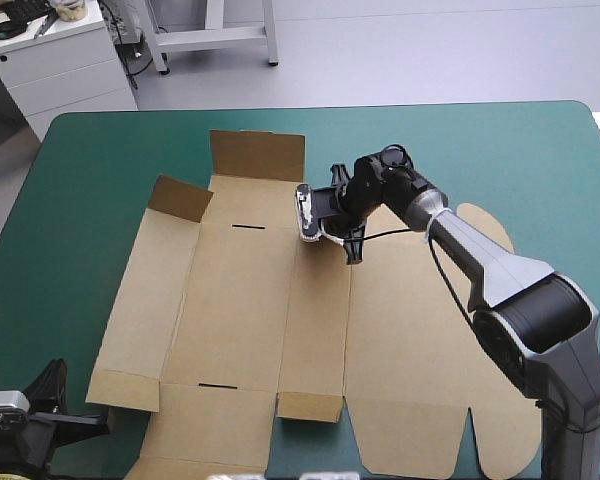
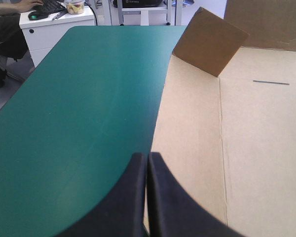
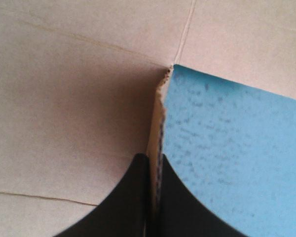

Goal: Fold the box

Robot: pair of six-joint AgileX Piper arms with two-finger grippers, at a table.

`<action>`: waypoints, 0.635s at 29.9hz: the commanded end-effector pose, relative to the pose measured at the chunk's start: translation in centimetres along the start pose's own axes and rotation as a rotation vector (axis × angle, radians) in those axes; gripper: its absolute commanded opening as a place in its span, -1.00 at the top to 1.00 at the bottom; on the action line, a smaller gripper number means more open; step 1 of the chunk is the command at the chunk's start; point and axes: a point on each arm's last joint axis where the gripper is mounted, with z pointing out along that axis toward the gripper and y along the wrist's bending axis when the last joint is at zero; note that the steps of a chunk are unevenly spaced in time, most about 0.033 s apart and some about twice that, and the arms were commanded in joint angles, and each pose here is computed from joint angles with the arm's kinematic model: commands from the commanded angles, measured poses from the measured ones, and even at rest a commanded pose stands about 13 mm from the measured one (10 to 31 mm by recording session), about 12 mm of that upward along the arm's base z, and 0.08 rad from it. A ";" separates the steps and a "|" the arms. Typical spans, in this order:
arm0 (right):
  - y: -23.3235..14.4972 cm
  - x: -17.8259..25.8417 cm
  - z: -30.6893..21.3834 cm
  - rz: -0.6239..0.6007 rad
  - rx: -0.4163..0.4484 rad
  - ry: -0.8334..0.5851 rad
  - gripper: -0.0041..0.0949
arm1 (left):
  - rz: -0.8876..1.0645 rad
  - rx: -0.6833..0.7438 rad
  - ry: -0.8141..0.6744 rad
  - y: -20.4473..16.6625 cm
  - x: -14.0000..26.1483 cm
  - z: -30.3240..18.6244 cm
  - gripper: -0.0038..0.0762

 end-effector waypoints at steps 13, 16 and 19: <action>-1.6 -2.1 -2.4 0.020 0.148 -0.123 -0.55 | -0.007 0.010 -0.122 -0.1 -1.5 -0.9 0.93; -1.7 -2.2 -2.9 0.039 0.159 -0.129 -0.66 | -0.007 0.010 -0.122 -0.1 -1.5 -0.9 0.93; -2.1 -2.4 -3.8 0.225 0.181 -0.153 -0.66 | -0.007 0.010 -0.122 -0.1 -1.5 -0.9 0.93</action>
